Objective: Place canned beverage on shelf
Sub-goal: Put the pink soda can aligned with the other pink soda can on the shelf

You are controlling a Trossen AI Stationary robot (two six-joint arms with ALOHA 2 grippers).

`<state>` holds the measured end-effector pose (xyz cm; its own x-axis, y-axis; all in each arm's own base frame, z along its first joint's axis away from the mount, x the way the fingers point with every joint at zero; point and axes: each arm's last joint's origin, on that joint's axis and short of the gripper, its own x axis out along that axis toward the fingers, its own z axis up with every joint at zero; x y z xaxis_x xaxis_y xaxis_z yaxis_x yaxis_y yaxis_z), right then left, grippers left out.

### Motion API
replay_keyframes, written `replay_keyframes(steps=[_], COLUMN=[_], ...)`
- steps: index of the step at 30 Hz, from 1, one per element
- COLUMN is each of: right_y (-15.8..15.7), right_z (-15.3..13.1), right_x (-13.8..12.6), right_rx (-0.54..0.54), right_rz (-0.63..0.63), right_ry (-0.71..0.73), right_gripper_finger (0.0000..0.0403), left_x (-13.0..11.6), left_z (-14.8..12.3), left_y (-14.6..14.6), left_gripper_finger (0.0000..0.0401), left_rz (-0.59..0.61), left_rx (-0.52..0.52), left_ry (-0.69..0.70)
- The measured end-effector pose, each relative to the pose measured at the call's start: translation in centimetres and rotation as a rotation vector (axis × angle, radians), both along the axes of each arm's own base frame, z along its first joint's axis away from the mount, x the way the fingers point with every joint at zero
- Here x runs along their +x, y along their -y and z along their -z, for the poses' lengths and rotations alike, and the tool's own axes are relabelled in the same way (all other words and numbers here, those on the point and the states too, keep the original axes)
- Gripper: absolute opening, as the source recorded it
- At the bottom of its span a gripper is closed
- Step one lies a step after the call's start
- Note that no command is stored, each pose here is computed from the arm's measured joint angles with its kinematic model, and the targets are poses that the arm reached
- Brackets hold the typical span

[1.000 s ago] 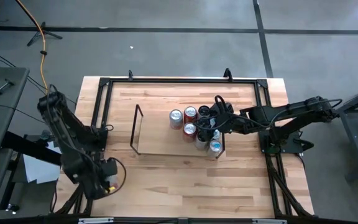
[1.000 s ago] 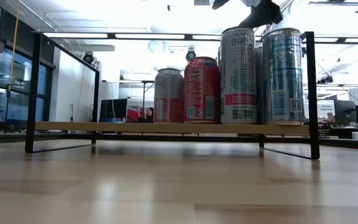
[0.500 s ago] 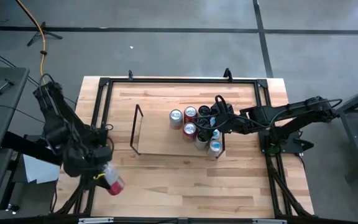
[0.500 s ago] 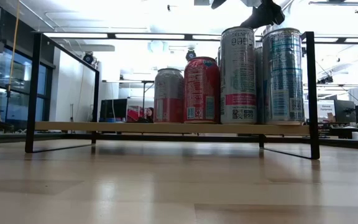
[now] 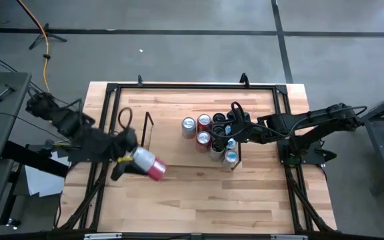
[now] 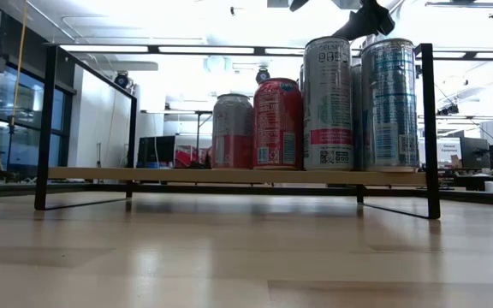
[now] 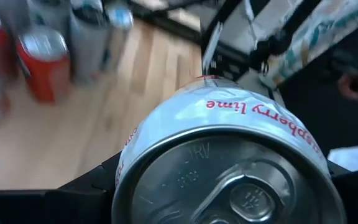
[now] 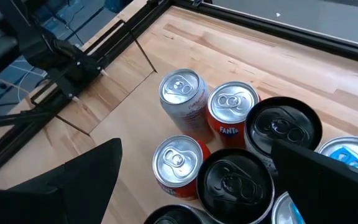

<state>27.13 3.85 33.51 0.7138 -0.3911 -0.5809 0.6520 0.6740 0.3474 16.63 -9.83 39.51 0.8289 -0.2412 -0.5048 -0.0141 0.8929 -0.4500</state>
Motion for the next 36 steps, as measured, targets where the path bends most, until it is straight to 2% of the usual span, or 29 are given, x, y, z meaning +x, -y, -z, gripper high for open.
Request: replay_keyframes(steps=[7,11,15,22,27,31,36], right_y=[0.0,-0.2,-0.3,-0.5,-0.4,-0.4,-0.3], right_z=[-0.1,0.0,0.0,0.2,0.8,1.3,1.6], right_x=[0.1,0.1,0.2,0.1,-0.5,-1.1,-1.5], right_rx=[0.027,0.055,0.084,0.12,0.112,0.116,0.121], right_rz=[0.007,-0.028,-0.062,-0.15,-0.147,-0.14,-0.146], right_ry=[0.02,0.015,0.008,-0.032,-0.12,-0.199,-0.257], right_gripper_finger=[0.0399,0.0399,0.0399,0.0399,0.0399,0.0399,0.0399], left_x=[2.5,4.8,7.3,11.6,14.6,16.6,18.2], left_z=[-3.6,-4.4,-4.3,-1.0,2.0,4.5,7.6], left_y=[-2.3,-3.0,-3.1,-1.6,-0.9,-0.4,-0.2], left_gripper_finger=[0.0246,0.0246,0.0246,0.0246,0.0246,0.0246,0.0246], left_rz=[-0.022,-0.029,0.039,0.299,0.422,0.529,0.661], left_rx=[0.174,0.306,0.491,0.882,1.097,1.17,1.148], left_ry=[0.025,-0.114,-0.232,-0.359,-0.459,-0.531,-0.588])
